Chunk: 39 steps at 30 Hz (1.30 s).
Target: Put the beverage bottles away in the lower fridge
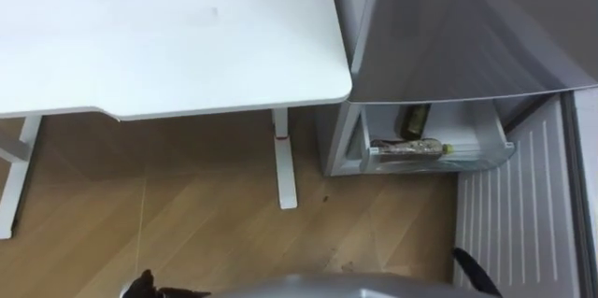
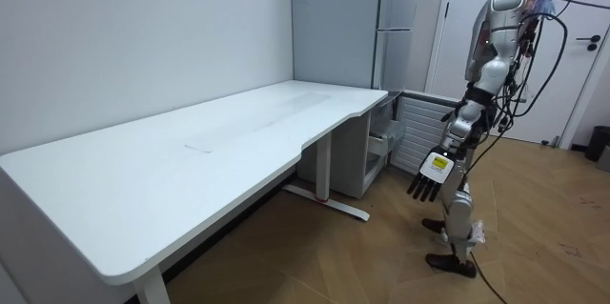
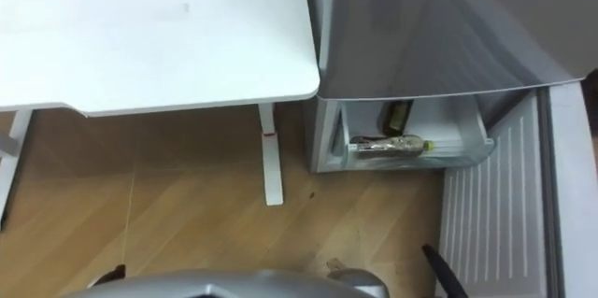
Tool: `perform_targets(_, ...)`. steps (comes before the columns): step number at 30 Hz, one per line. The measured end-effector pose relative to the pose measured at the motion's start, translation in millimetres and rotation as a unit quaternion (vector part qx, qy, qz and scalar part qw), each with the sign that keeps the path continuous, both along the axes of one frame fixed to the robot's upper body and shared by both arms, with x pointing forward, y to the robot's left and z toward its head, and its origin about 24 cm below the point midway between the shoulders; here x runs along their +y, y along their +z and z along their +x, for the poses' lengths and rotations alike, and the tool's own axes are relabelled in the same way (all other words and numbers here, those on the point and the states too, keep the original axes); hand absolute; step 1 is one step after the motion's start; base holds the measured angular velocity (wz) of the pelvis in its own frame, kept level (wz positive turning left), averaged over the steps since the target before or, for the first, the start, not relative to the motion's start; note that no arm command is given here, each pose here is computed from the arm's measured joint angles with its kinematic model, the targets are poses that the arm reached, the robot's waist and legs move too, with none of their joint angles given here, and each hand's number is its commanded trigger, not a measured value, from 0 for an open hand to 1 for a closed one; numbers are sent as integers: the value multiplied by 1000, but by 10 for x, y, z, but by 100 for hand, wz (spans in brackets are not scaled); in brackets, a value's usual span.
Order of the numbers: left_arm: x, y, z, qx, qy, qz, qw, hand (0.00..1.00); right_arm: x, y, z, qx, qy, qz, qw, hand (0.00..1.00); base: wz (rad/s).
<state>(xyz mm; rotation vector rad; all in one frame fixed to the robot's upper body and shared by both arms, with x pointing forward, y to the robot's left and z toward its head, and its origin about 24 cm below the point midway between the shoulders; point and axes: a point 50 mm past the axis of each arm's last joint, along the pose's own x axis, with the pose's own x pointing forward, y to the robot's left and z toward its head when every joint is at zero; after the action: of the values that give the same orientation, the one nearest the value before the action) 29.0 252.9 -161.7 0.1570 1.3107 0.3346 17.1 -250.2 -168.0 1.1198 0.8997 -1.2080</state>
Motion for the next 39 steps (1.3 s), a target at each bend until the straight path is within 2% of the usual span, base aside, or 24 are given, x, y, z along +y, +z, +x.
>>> perform_targets(4,-6,-1,16,0,-5,-1,1000,0,-16,15,126,-46,-50,3,998,0,-2)
perform_targets(12,-23,-2,65,-6,-9,-10,1000,0,-91,87,372,-123,-57,-14,991,0,-2)
perform_targets(23,-31,-5,36,-5,-19,-7,1000,0,-92,96,410,-136,-51,-19,989,0,1)
perform_targets(26,-17,-3,-39,1,-18,-5,1000,0,-90,99,425,-138,-41,-20,989,0,0)
perform_targets(33,98,27,-102,9,-19,9,1000,0,-107,110,446,-148,-37,-24,988,0,0)
perform_targets(39,152,45,-74,7,-21,16,1000,0,-101,139,611,-181,-34,-23,983,0,0)
